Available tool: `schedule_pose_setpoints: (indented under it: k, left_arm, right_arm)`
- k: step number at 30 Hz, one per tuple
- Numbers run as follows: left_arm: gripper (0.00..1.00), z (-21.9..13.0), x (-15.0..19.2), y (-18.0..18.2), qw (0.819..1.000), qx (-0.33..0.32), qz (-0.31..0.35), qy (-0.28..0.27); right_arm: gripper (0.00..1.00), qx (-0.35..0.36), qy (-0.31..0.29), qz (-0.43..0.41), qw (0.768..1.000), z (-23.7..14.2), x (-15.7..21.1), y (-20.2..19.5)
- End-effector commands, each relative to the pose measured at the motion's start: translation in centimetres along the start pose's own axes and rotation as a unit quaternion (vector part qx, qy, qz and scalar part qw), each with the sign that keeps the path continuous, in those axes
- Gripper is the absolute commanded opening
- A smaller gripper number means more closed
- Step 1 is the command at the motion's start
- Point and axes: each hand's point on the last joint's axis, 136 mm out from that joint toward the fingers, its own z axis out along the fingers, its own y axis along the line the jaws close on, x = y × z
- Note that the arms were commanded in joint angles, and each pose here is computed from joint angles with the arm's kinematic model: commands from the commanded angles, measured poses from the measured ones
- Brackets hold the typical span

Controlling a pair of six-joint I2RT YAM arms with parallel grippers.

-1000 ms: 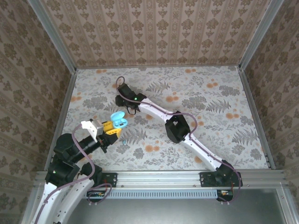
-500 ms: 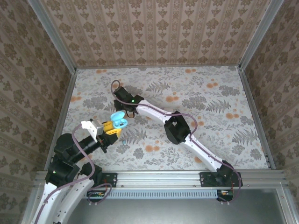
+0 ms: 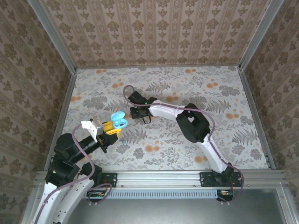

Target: Insert wireless bluetooth earbuds into charging case

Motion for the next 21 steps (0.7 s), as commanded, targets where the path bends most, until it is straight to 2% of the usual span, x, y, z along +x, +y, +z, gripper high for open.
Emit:
schedule_pose_setpoints:
  k: [1,4,9,14,21]
  left_arm:
    - [0.23,-0.1,-1.5,-0.4,1.000,0.010,0.005,-0.022]
    - [0.23,0.1,-1.4,-0.3,1.000,0.010,0.006,-0.021]
    - [0.22,0.0,-1.3,-0.2,1.000,0.005,0.007,-0.018]
    - [0.22,-0.2,-1.8,-0.3,1.000,0.003,0.008,-0.023]
    - [0.22,-0.5,-1.9,-0.5,1.000,0.004,0.008,-0.021]
  right_arm:
    - [0.15,-0.012,-0.008,-0.002,1.000,-3.2,0.6,-0.7]
    - [0.20,-0.020,-0.013,-0.017,1.000,-4.6,0.4,-0.6]
    - [0.31,-0.020,-0.026,-0.084,0.996,-5.0,-2.5,2.0]
    - [0.37,-0.008,-0.004,-0.152,0.988,-2.8,-4.5,4.4]
    - [0.44,-0.021,-0.011,-0.171,0.985,0.1,-6.6,6.4]
